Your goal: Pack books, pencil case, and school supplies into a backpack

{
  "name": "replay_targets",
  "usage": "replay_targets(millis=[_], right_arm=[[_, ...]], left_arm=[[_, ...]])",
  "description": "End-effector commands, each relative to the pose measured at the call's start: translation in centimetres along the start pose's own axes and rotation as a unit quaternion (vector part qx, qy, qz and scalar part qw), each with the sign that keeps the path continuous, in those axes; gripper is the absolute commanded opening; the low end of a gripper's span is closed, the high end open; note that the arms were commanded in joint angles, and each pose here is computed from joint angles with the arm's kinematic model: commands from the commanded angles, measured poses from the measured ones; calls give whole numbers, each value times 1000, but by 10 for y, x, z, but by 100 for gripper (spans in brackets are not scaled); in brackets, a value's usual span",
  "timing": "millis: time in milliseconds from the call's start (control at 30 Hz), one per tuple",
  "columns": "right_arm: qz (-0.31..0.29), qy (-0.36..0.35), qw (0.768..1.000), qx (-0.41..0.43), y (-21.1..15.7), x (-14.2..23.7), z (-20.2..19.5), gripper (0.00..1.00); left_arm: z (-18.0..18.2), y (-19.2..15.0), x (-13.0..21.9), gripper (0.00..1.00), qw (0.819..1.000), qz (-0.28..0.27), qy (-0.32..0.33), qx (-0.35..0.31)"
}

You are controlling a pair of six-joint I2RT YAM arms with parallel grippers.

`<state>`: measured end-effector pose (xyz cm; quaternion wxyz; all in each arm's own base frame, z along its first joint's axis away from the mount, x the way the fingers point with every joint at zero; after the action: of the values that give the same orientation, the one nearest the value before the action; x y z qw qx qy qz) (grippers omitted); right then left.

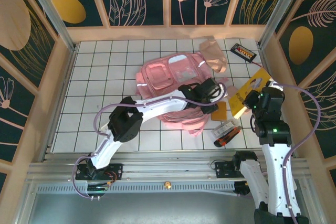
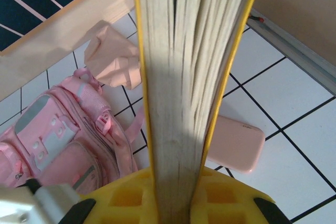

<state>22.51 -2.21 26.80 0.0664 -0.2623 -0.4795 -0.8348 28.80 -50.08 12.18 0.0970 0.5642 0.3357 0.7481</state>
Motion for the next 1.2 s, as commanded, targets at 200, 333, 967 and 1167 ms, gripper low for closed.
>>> replay_targets(millis=[200, 333, 967, 1167], right_arm=[[-37, 17, 999, 1, 12, 2, 5, 0], [-37, 19, 999, 3, 13, 2, 5, 0], [-37, 34, 999, 6, 11, 4, 9, 0], [-7, 63, 998, -9, -1, 1, 16, 0]], left_arm=[[-3, -12, -18, 51, 998, 59, -4, 12], [-9, -16, -27, 52, 997, 76, -14, 12], [5, -2, -29, 0, 993, 109, 24, 36], [18, 22, 4, 0, 994, 77, 55, 49]])
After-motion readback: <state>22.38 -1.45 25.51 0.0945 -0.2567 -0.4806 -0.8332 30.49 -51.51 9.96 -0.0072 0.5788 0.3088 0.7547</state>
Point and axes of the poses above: each hand's point on the last joint's axis, 136 mm out from that joint toward the fingers, its own x axis back along the fingers, its own z axis along the line the jaws close on, y = z × x, the point moved 2 cm from there along x, back along the fingers, and after that the axes turned 4 degrees about -x, right-handed, at the moved point
